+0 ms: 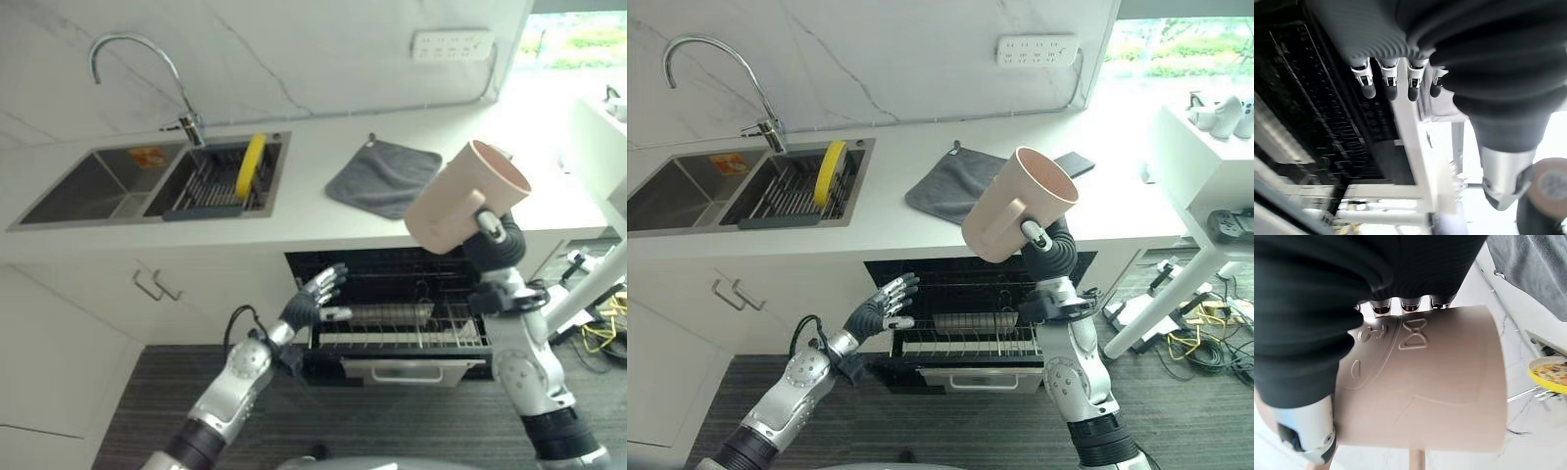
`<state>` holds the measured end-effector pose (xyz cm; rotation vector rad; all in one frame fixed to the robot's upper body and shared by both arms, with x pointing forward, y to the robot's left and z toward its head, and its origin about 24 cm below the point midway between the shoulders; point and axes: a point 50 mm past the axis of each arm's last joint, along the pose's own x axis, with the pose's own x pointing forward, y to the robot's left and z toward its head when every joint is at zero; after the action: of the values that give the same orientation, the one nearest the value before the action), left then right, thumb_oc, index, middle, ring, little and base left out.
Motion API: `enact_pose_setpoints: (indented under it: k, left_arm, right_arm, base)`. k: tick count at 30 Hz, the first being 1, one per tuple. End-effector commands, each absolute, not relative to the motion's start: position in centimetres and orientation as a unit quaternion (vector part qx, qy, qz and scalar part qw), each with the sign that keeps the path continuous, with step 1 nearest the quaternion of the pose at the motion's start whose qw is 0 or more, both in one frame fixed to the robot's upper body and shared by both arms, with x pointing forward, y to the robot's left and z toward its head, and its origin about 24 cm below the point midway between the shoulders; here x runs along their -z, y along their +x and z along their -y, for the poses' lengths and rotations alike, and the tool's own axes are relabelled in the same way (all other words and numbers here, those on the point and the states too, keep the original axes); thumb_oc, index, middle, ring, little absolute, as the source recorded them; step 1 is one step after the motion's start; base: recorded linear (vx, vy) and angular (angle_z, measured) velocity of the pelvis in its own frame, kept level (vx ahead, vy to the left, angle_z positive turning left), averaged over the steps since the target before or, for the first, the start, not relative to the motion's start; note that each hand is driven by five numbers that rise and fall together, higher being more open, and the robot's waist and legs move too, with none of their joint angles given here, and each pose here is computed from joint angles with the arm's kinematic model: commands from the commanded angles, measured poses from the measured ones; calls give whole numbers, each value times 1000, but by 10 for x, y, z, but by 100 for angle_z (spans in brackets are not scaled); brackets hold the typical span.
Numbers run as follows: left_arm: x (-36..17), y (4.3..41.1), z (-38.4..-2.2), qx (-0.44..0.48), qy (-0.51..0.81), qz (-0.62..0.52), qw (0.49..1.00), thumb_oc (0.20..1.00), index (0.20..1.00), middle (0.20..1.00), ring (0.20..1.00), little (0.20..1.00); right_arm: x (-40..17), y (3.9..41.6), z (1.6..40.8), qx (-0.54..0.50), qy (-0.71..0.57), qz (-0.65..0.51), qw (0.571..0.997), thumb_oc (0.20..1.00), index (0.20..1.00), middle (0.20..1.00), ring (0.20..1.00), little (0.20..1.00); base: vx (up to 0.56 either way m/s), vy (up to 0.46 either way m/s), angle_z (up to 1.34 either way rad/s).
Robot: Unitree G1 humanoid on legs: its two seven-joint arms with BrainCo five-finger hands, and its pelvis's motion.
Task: Place the dishes in the dishwasher.
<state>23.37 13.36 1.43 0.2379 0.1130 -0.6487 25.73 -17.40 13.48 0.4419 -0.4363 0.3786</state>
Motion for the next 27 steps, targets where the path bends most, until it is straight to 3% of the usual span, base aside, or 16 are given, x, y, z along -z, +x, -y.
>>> enact_pose_setpoints:
  k: [1,4,9,27]
  left_arm:
    - [-26,245,-144,349,239,-30,906,1000,1000,1000,1000,1000]
    - [-32,250,-149,384,352,-31,853,1000,1000,1000,1000,1000]
    - [-47,261,-150,406,418,-10,813,1000,1000,1000,1000,1000]
    - [-83,280,-136,407,478,92,773,1000,1000,1000,1000,1000]
  right_arm:
    - [-145,267,182,-194,171,231,938,200,200,200,200,200]
    - [-144,281,199,-186,118,206,953,200,200,200,200,200]
    - [-158,298,209,-172,88,213,958,200,200,200,200,200]
    - [-178,340,247,-94,-30,186,977,200,200,200,200,200]
  base:
    - [76,27,2]
    - [22,32,5]
    - [-111,24,4]
    - [-57,24,-3]
